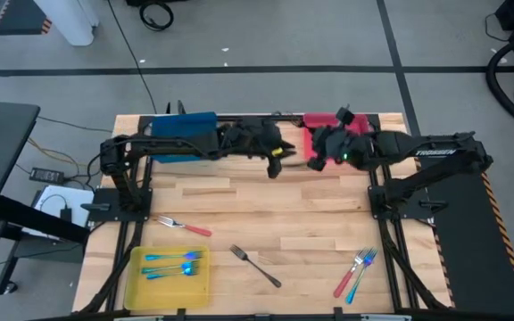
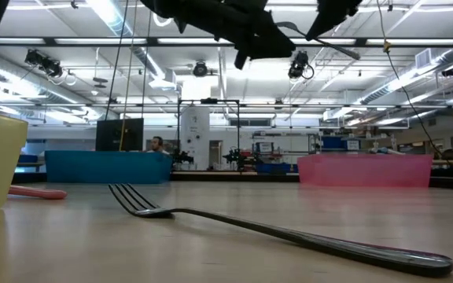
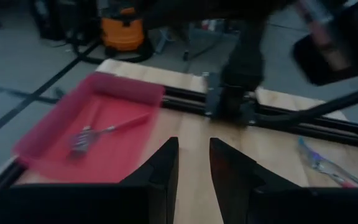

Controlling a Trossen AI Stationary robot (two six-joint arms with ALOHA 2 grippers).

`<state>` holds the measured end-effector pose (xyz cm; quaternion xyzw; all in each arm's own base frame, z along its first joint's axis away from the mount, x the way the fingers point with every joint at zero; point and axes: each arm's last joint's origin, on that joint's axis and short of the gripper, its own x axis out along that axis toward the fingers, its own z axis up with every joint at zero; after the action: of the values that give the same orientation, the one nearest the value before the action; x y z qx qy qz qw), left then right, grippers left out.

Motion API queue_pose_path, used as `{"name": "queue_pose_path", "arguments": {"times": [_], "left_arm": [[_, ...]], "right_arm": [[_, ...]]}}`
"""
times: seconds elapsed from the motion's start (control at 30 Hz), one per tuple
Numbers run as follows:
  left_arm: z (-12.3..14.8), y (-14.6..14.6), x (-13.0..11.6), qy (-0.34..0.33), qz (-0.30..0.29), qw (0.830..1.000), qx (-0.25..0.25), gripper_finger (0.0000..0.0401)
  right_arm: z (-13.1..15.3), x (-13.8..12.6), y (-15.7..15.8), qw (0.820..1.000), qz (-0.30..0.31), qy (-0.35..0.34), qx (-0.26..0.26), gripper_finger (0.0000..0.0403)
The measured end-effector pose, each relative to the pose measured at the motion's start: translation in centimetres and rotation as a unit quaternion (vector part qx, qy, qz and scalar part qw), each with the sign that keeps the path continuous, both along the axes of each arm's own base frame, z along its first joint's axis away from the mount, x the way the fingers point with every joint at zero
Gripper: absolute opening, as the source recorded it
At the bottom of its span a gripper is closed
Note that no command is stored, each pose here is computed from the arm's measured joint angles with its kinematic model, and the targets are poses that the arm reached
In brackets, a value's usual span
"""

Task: Sort silverware by color (type)
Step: Put the top black fork into the blue bin

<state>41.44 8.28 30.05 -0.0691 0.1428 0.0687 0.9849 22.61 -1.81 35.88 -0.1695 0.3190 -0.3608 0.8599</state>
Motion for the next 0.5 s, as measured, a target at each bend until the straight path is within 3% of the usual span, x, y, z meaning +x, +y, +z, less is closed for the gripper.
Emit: {"name": "queue_pose_path", "arguments": {"times": [0.17,0.5], "left_arm": [[-0.7,-1.4,0.7,0.003,-0.019,1.000,0.002,0.0089],[-3.7,-0.9,1.2,0.044,-0.009,0.999,-0.012,0.0089]], "right_arm": [[-0.7,-0.6,2.0,1.000,-0.022,0.007,-0.009,0.0012],[-1.0,-1.4,3.9,0.998,-0.049,-0.032,-0.006,0.0013]]}}
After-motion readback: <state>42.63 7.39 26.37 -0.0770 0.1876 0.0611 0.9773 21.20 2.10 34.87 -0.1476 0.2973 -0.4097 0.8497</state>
